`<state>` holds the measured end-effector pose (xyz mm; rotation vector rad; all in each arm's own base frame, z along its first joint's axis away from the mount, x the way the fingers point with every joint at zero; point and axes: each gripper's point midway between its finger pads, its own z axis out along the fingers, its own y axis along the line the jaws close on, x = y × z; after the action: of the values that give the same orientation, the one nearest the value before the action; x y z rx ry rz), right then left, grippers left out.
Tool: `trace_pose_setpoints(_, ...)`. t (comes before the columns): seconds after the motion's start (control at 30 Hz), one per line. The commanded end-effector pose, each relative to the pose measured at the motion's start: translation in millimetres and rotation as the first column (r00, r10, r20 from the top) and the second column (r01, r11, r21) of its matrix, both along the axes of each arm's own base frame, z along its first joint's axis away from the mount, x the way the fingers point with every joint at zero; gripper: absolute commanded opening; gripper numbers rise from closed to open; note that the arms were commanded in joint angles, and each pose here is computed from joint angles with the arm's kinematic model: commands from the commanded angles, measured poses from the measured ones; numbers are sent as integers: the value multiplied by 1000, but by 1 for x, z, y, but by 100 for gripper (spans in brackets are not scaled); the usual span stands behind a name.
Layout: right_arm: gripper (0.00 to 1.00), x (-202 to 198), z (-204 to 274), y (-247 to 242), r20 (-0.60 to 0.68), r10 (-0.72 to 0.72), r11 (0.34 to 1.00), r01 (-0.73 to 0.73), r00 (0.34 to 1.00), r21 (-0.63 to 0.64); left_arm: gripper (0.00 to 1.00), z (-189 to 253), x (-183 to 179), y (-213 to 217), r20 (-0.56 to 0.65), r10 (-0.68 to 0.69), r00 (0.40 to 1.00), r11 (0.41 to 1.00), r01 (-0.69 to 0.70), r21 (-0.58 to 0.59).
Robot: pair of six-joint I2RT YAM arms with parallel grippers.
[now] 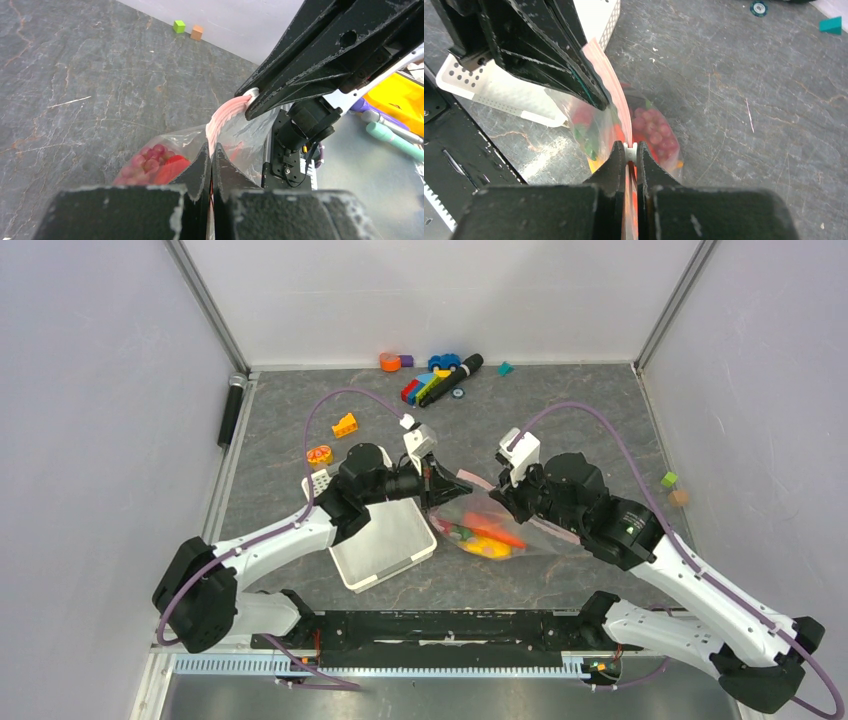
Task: Place the food in the zip-top bag and seal the zipper
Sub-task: Zip the zipper food storage bag at the center of the board.
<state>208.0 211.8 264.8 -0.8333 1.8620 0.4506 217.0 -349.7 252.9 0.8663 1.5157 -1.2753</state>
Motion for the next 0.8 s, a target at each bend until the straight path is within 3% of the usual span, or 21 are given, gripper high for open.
trace_pose_setpoints(0.0, 0, 0, -13, -25, -29, -115, 992, 114, 993, -46, 2, 25, 24, 8, 13, 131, 991, 991, -130, -30)
trace_pose_setpoints(0.27, 0, 0, -19, -42, -45, -202, 978, 198, 978, -71, 2, 20, 46, 17, 3, 266, 964, 964, -266, -4)
trace_pose_setpoints(0.77, 0, -8, -36, -68, -101, -315, 942, 298, 944, -155, 2, 8, 69, 25, -11, 384, 923, 922, -383, 58)
